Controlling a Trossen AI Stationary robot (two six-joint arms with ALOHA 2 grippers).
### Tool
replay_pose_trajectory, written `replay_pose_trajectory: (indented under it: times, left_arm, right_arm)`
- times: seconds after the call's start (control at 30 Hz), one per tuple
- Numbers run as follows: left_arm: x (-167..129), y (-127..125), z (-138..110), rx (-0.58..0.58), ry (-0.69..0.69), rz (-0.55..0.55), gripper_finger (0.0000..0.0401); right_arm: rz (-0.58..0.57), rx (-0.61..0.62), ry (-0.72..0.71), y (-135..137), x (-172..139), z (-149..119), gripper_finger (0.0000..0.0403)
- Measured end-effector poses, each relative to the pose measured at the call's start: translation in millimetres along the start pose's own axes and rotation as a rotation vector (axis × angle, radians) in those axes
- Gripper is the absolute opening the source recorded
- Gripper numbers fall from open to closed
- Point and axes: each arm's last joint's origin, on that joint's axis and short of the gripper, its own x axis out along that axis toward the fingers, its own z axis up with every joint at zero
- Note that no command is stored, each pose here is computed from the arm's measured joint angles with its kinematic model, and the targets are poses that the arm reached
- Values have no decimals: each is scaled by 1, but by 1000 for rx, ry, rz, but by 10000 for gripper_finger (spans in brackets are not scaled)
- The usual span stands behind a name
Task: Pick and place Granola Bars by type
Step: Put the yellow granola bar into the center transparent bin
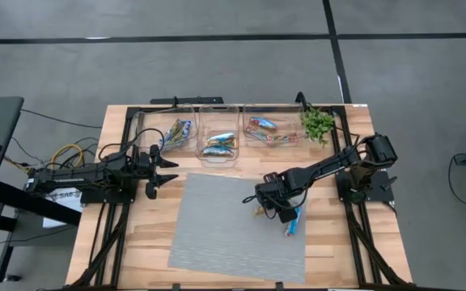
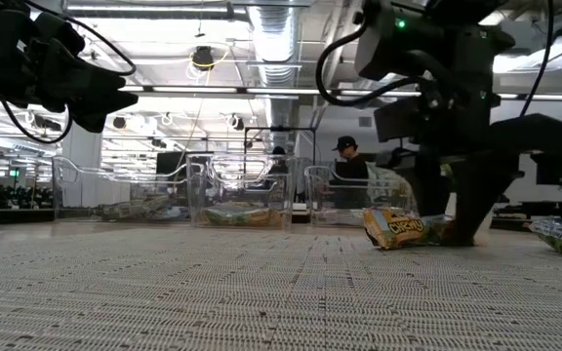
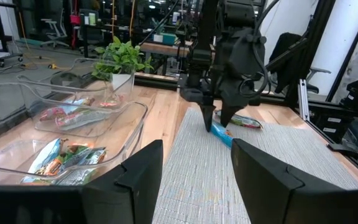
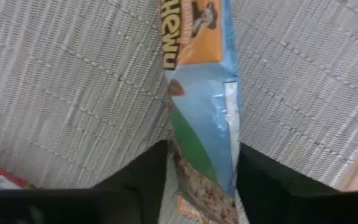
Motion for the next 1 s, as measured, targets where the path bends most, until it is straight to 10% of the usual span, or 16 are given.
replay_pose_trajectory:
  times: [0.27,0.5,1.0]
  left_arm:
    - [0,0,0,0,0,0,183]
    - [0,0,0,0,0,0,183]
    - [2,1,-2,-1,26,9,183]
  right_arm:
    - [-39,77,-42,-2,-1,5,59]
    - [-50,183,-221,-6,-24,28,49]
    - [-102,428,-1125,-60,-137,100,55]
